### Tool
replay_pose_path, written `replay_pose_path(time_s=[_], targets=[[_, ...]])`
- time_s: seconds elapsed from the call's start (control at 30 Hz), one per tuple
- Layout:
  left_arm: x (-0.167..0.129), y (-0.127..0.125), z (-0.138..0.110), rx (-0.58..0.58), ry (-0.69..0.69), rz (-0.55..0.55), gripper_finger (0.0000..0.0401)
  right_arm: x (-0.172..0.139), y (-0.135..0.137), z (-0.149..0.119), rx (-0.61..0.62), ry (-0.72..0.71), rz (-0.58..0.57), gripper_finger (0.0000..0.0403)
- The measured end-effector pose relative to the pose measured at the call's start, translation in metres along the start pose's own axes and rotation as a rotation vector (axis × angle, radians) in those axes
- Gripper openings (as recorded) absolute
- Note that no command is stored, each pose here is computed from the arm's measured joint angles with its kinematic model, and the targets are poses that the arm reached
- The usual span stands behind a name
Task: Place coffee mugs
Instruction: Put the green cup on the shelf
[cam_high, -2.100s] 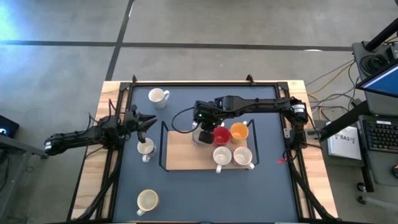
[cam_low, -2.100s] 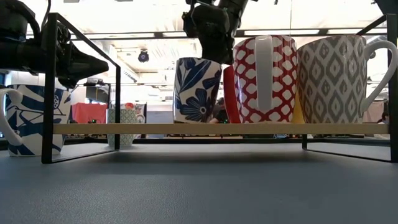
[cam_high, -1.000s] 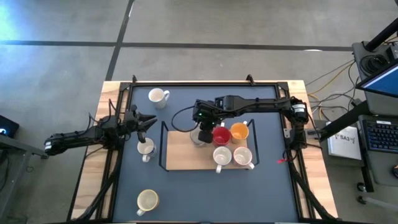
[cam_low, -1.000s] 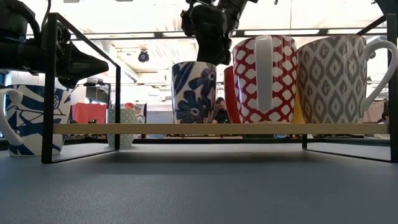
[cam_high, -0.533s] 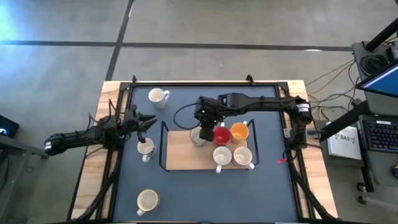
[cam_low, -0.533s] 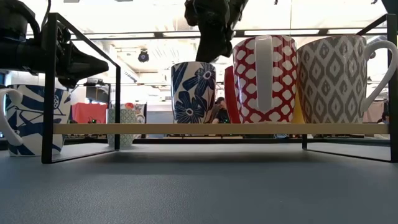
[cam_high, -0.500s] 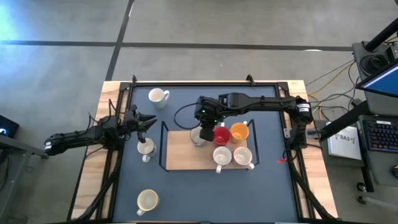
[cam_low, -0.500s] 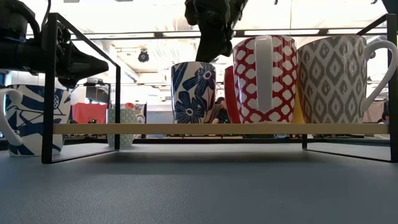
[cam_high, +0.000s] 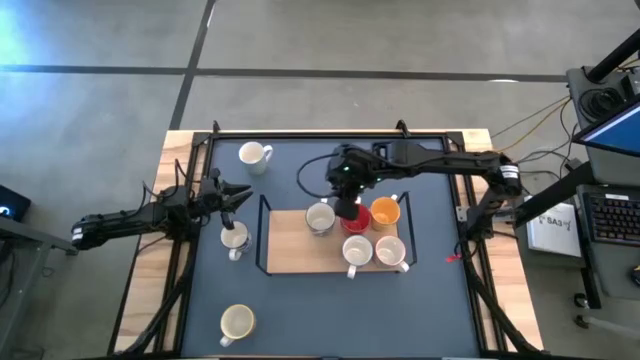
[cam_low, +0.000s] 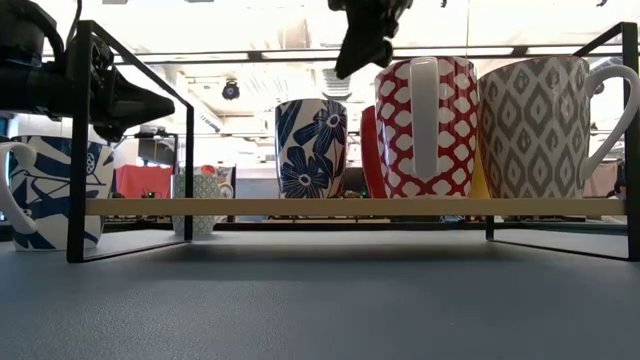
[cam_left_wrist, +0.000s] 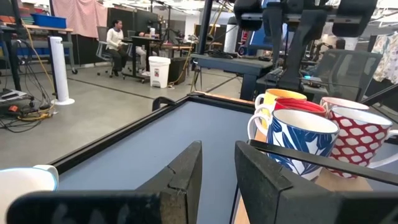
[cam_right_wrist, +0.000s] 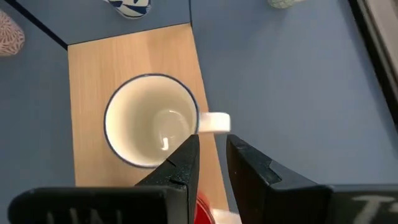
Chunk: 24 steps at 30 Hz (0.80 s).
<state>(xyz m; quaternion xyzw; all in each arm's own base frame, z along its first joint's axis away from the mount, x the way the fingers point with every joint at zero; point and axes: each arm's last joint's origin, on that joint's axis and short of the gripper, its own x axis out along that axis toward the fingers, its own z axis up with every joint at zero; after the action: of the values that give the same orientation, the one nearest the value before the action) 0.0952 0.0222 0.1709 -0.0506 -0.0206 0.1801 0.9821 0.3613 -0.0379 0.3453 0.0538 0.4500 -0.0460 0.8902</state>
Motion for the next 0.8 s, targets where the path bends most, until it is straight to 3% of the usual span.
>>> replay_pose_path(time_s=[0.8], targets=[[0.0, 0.0, 0.0, 0.0, -0.001, 0.005, 0.0078, -0.084, 0.001, -0.061, 0.095, -0.269, 0.036, 0.0068]])
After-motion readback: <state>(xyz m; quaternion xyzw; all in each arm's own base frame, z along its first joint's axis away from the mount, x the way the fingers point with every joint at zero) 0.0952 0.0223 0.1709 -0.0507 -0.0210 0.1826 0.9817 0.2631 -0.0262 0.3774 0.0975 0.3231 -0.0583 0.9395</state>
